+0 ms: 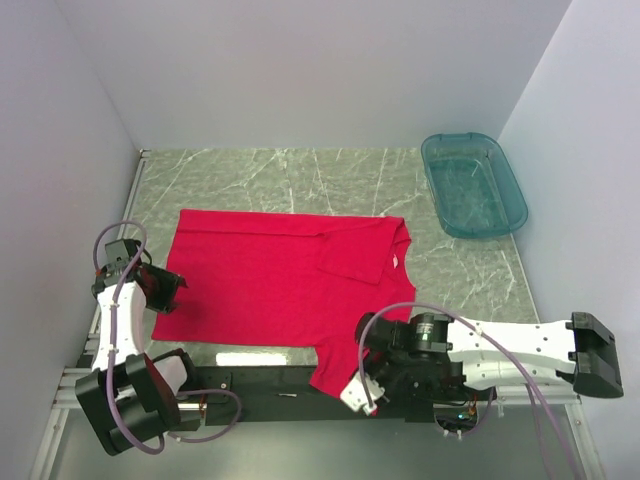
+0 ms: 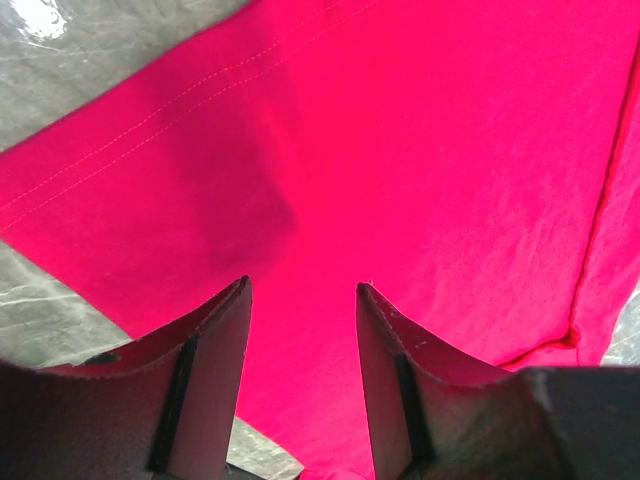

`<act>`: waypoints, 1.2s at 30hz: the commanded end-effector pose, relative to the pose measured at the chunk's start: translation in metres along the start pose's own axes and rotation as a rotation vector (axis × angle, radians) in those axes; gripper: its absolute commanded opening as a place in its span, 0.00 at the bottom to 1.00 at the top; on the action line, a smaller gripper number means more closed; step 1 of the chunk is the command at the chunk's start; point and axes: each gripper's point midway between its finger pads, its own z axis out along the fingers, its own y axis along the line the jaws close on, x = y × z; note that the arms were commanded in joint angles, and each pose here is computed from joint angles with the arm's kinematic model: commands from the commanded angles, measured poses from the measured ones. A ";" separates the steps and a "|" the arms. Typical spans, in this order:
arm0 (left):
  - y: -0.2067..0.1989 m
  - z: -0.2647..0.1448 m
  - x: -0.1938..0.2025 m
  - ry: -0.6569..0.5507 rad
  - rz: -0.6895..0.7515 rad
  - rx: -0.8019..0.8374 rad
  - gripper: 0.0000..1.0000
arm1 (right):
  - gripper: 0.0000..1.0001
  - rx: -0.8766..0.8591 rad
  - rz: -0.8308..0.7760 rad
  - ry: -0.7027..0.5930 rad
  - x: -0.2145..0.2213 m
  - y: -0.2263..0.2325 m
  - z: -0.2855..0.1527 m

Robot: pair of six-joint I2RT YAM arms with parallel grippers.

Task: Fold and stack the t-shirts
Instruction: Fold the tshirt

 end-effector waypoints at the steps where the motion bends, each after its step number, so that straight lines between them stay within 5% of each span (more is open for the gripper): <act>1: 0.000 -0.009 -0.006 -0.037 -0.002 0.001 0.51 | 0.44 -0.058 -0.069 0.002 -0.011 0.012 0.010; 11: -0.004 -0.015 -0.008 -0.050 0.042 0.019 0.52 | 0.43 -0.188 -0.211 0.023 -0.023 0.049 0.028; 27: -0.006 -0.011 -0.005 -0.023 0.061 0.032 0.52 | 0.35 -0.205 -0.175 0.147 0.004 0.047 0.051; 30: -0.006 -0.010 -0.004 -0.016 0.062 0.031 0.52 | 0.28 -0.220 -0.166 0.153 0.005 0.049 0.052; 34: -0.006 -0.011 -0.004 -0.018 0.061 0.033 0.52 | 0.01 -0.224 -0.149 0.155 0.003 0.049 0.051; 36: -0.006 -0.011 -0.003 -0.016 0.058 0.034 0.51 | 0.00 -0.198 -0.147 0.144 0.000 0.043 0.050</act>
